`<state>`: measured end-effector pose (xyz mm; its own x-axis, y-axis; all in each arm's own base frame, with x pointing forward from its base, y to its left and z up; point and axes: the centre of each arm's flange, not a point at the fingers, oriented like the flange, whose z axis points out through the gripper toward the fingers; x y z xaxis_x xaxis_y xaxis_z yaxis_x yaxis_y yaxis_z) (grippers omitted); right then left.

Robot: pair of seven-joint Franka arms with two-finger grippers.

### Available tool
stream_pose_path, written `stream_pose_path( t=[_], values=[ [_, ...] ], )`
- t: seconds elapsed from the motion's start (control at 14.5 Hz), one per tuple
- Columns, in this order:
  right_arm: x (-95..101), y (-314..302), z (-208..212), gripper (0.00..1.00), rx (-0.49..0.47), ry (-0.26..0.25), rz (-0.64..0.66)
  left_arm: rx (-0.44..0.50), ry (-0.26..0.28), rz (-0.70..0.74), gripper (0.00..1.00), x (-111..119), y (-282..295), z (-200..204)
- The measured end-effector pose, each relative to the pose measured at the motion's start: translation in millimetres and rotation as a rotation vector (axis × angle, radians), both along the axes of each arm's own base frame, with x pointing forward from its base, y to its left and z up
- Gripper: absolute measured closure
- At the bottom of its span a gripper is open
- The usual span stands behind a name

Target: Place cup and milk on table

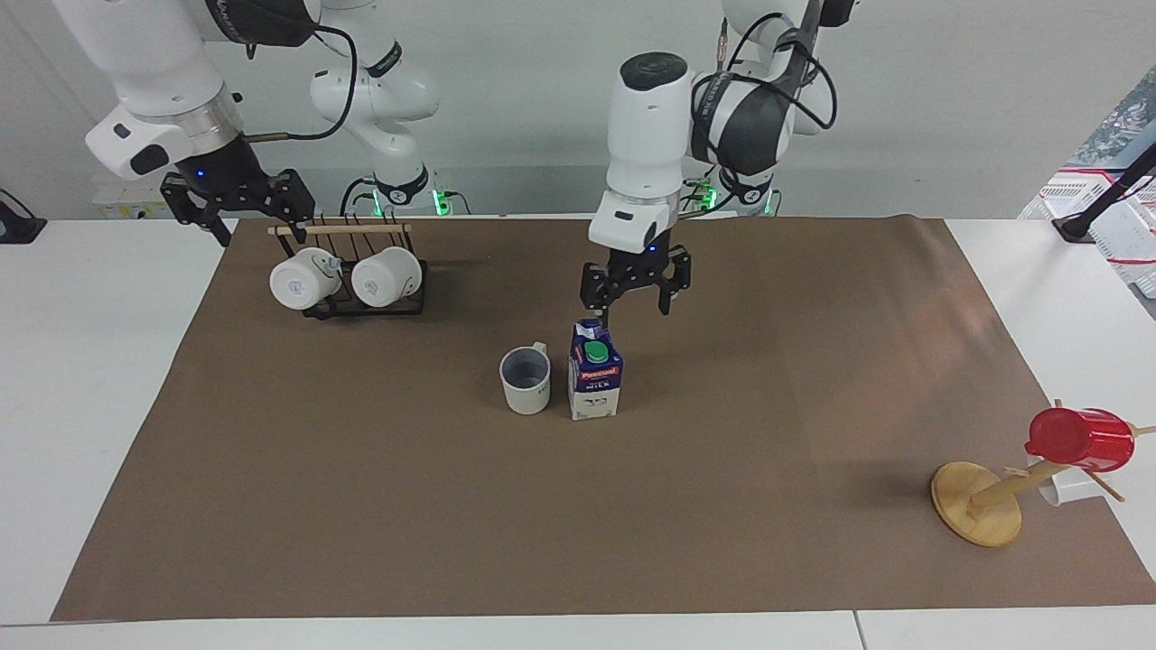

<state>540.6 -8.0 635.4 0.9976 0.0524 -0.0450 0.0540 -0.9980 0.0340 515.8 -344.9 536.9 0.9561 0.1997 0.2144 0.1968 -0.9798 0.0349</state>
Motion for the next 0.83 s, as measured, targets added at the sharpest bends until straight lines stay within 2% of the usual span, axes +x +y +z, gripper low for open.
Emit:
stream_pose_path(
  t=[0.35,0.62,0.83],
  values=[
    [-1.7,0,1,0.00,0.000,0.011,0.000,0.043,0.147,-0.099,0.00,14,139,14],
    [-1.7,1,1,0.00,0.000,0.012,0.001,0.012,0.182,-0.158,0.00,36,233,19],
    [-1.7,1,1,0.00,0.000,0.012,0.001,-0.002,0.215,-0.192,0.00,40,290,37]
  ],
)
